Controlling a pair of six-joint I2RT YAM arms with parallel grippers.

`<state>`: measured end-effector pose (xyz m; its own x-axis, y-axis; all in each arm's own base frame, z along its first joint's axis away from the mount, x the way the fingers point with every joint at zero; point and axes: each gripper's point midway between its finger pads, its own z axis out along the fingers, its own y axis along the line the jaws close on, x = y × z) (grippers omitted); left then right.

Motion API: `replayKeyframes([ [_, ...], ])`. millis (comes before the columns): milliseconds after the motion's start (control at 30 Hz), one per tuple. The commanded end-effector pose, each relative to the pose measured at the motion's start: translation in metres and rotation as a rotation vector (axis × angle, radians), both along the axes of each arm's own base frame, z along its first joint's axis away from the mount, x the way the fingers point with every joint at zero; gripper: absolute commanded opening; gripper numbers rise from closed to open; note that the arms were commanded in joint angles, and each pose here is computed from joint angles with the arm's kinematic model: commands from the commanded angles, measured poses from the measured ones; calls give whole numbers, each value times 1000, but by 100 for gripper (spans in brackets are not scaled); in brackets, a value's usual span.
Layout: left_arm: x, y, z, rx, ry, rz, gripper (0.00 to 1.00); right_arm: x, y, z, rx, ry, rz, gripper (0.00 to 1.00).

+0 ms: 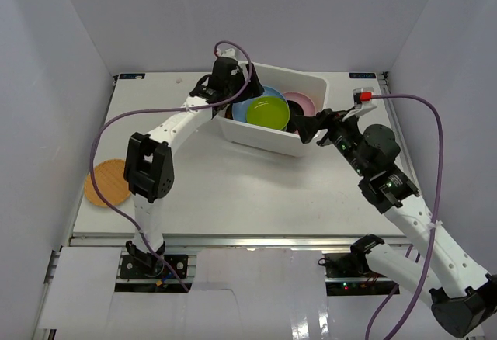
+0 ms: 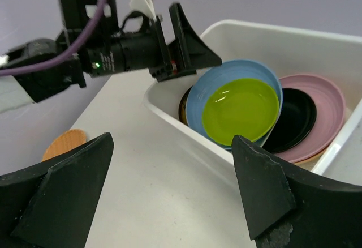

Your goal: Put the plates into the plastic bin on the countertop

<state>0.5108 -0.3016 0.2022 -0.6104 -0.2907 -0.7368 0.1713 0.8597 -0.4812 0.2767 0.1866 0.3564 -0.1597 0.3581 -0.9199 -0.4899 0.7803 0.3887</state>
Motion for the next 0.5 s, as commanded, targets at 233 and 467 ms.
replayKeyframes([
  [233, -102, 79, 278, -111, -568, 50, 98, -15, 118, -30, -11, 105, 254, 92],
  [467, -212, 128, 283, -170, -647, 18, 98, -36, 264, -99, -59, 254, 448, 84],
])
